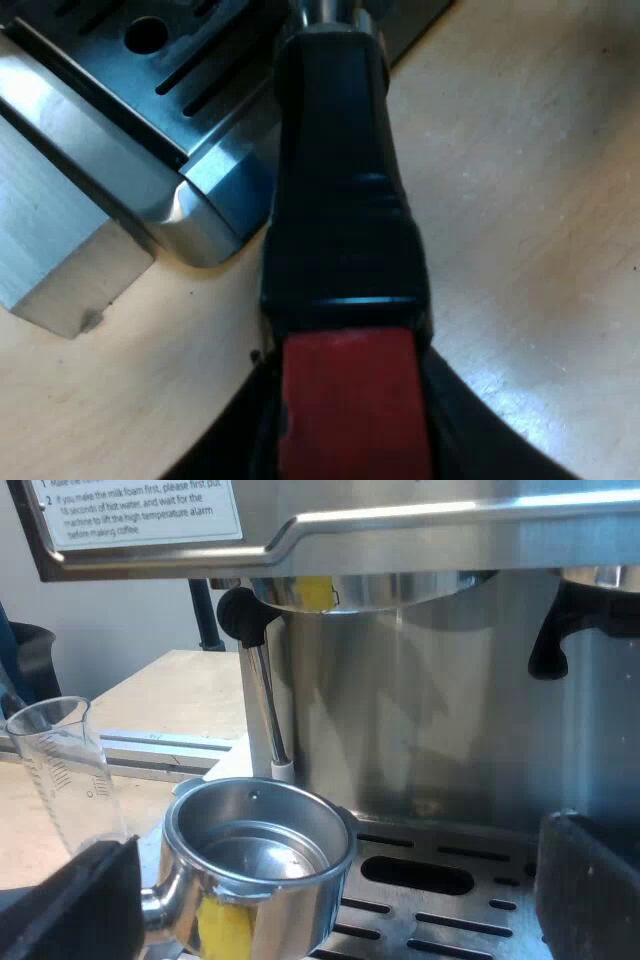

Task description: Put the handle in the coffee machine

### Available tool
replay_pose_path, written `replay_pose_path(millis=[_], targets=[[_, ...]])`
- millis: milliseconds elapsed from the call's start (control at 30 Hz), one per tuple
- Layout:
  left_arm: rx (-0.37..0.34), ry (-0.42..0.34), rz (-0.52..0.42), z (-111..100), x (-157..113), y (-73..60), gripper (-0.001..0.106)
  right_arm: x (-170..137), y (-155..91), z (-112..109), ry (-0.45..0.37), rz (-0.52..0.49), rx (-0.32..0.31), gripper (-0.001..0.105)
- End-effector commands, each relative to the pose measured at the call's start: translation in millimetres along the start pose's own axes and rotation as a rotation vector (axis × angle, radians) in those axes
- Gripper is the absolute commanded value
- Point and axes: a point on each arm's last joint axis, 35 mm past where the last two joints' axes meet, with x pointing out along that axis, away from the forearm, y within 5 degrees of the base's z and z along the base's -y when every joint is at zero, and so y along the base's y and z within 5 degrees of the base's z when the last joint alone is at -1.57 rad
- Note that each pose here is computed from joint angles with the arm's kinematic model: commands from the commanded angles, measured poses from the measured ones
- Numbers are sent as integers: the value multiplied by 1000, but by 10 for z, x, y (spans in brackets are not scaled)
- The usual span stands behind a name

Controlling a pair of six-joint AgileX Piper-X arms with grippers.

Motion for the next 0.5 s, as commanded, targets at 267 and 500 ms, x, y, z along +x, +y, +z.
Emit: replay_pose_path(millis=[267, 500], targets=[[22, -86, -3, 111, -52, 4, 0, 4, -2, 36, -12, -10, 7, 80], [21, -82, 4, 109, -52, 6, 0, 4, -2, 36, -12, -10, 7, 80]])
